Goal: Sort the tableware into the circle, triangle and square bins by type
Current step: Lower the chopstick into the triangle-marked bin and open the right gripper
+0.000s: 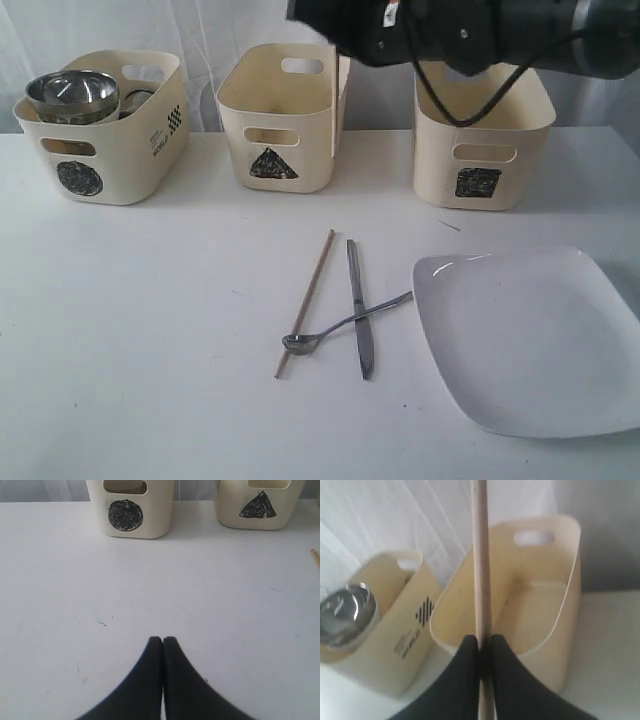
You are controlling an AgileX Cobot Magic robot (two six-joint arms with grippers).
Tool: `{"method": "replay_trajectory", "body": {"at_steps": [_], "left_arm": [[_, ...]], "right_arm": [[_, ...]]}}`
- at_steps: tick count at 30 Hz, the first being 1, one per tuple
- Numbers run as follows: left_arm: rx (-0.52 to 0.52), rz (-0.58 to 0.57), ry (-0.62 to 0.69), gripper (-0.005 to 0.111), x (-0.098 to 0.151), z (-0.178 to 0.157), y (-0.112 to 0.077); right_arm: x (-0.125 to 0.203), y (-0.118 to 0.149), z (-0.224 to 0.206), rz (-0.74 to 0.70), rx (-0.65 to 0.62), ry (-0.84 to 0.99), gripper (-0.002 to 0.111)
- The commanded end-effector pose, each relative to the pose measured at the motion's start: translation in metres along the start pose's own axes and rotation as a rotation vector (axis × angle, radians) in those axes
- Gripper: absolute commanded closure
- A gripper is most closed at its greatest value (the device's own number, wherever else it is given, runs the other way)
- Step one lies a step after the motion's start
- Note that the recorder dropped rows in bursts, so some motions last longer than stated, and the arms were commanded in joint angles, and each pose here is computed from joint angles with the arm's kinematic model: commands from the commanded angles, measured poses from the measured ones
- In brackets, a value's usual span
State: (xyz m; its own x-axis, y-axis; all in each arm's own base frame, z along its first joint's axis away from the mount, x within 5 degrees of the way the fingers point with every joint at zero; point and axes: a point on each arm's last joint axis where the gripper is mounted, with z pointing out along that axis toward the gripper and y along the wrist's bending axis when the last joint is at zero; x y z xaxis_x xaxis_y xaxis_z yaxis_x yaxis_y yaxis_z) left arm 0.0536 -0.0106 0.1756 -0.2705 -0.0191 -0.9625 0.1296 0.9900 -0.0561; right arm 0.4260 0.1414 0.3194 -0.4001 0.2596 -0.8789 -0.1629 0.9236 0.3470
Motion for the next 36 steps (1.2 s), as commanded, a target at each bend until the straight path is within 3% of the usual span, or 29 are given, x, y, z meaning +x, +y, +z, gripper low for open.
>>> {"method": "replay_trajectory", "body": {"at_steps": [1,5,11,20,30,36], "left_arm": [[0.008,-0.005,0.002,0.107,0.001,0.0,0.0],[0.008,-0.005,0.002,0.107,0.001,0.0,0.0],[0.008,-0.005,0.002,0.107,0.001,0.0,0.0],[0.008,-0.005,0.002,0.107,0.001,0.0,0.0],[0.008,-0.005,0.002,0.107,0.001,0.0,0.0],[0.008,-0.005,0.002,0.107,0.001,0.0,0.0]], "right_arm": [[-0.026,-0.03,0.0,0.116,-0.058,-0.224,0.108],[-0.028,-0.051,0.016,0.174,-0.065,-0.292,0.108],[-0.024,-0.055,0.045,0.255,-0.105,-0.322,0.108],[-0.024,-0.058,0.083,0.255,-0.132,-0.365,0.108],[-0.017,-0.056,0.122,0.154,-0.134,-0.382,0.108],[0.006,-0.044,0.143,0.06,-0.139,-0.332,0.107]]}}
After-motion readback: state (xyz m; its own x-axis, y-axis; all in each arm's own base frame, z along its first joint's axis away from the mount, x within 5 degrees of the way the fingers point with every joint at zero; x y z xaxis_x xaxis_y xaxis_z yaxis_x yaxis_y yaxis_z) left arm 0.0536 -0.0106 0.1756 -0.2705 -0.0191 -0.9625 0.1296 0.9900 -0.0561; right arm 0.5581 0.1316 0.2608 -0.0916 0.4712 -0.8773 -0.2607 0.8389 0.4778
